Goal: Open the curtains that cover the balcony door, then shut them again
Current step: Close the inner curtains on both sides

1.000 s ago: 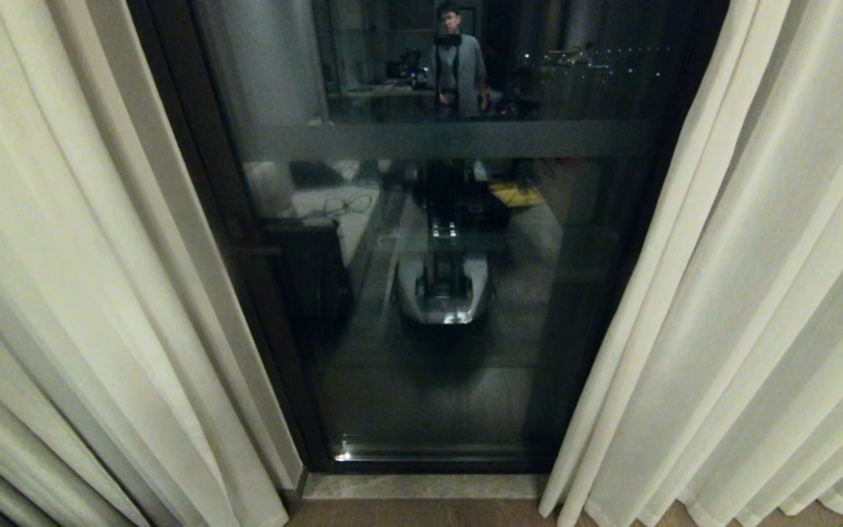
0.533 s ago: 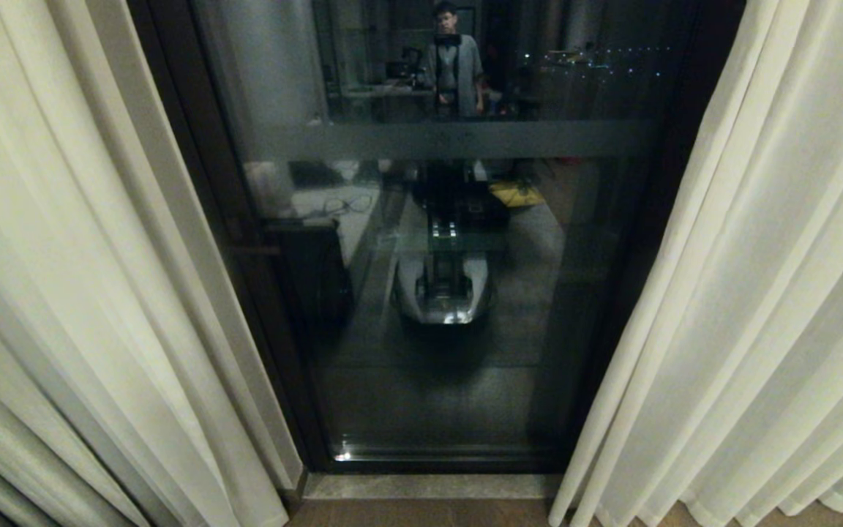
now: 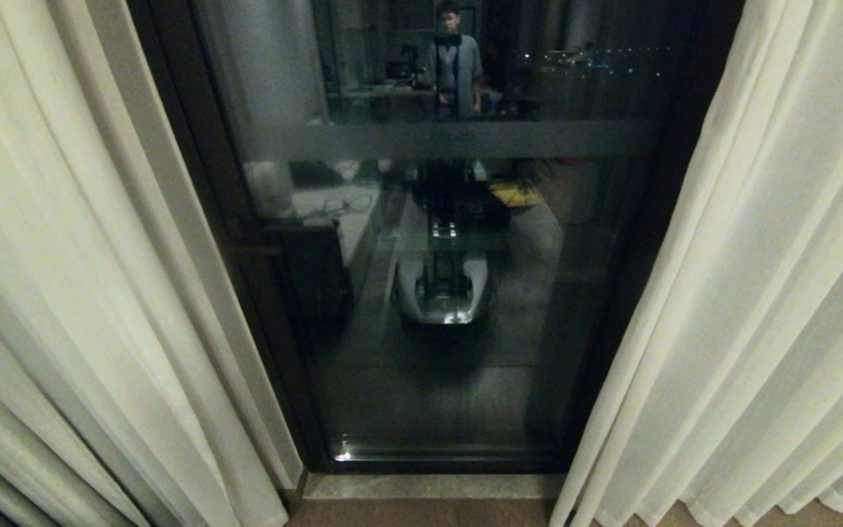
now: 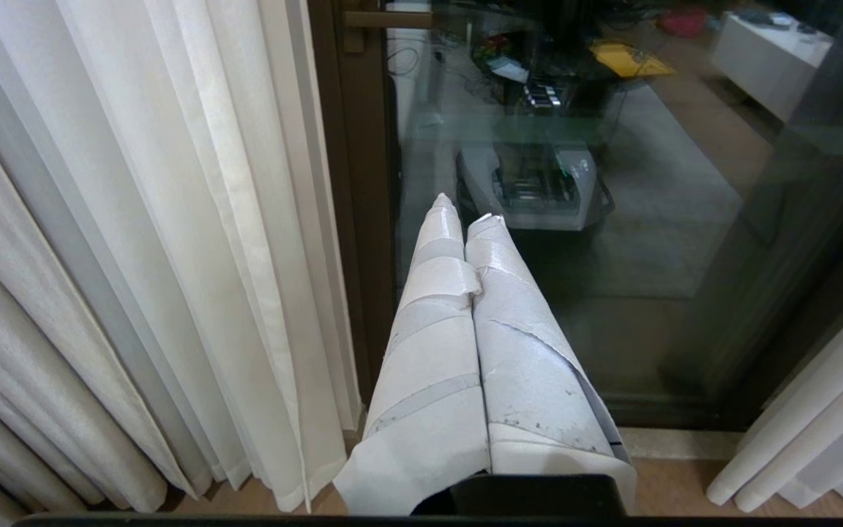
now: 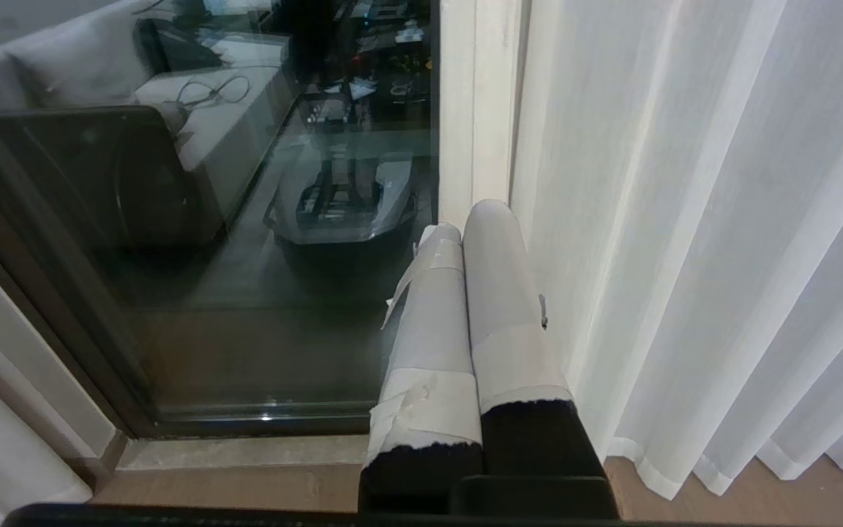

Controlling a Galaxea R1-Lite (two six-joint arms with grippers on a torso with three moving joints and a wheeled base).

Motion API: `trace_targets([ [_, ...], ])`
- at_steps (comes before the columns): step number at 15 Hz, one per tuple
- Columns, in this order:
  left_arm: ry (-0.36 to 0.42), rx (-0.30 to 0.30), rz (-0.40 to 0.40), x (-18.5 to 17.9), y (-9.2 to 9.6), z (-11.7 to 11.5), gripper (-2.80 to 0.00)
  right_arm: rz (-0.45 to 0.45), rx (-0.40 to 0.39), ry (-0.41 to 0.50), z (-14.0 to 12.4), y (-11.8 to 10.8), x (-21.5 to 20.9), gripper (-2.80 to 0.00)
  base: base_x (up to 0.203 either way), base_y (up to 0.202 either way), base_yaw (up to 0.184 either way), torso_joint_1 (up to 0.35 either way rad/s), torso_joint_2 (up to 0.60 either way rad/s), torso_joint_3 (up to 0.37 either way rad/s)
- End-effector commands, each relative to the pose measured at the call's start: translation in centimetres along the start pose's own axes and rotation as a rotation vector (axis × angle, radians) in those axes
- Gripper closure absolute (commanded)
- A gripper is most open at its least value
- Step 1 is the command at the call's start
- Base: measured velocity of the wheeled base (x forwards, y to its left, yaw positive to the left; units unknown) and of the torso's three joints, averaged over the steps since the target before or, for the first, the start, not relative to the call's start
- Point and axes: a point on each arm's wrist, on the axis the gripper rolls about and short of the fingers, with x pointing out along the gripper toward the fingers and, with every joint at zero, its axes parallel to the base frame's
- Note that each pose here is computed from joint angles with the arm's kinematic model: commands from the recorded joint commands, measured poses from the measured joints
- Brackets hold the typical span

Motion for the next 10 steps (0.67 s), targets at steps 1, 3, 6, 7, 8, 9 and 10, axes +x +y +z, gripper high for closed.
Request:
trace_targets([
  [1,0.000,-0.001,0.001,0.00,0.00,-0.01,0.00,0.000,0.001,0.000,0.01,0.00,0.01,0.00,0.000,0.000,0.000,0.000,0.00,0.000],
  [3,0.000,-0.001,0.001,0.00,0.00,-0.02,0.00,0.000,0.001,0.000,0.01,0.00,0.01,0.00,0.000,0.000,0.000,0.000,0.00,0.000],
  [6,0.000,-0.001,0.001,0.00,0.00,-0.01,0.00,0.000,0.001,0.000,0.01,0.00,0.01,0.00,0.001,0.018,-0.004,-0.001,0.00,0.002],
  [7,0.000,-0.001,0.001,0.00,0.00,-0.02,0.00,0.000,0.001,0.002,0.00,0.00,0.01,0.00,0.002,0.098,-0.004,0.003,0.00,0.003],
  [8,0.000,-0.001,0.001,0.00,0.00,-0.02,0.00,0.000,0.001,0.000,0.01,0.00,0.01,0.00,0.001,0.146,-0.007,-0.002,0.00,-0.002],
  [9,0.000,-0.001,0.001,0.00,0.00,-0.01,0.00,0.000,0.001,0.000,0.01,0.00,0.01,0.00,0.000,0.181,-0.004,0.007,0.00,0.004],
  [10,-0.001,-0.001,0.001,-0.01,0.00,0.02,0.00,0.000,0.001,0.002,0.00,0.00,0.01,0.00,0.000,0.183,-0.003,0.002,0.00,0.003],
])
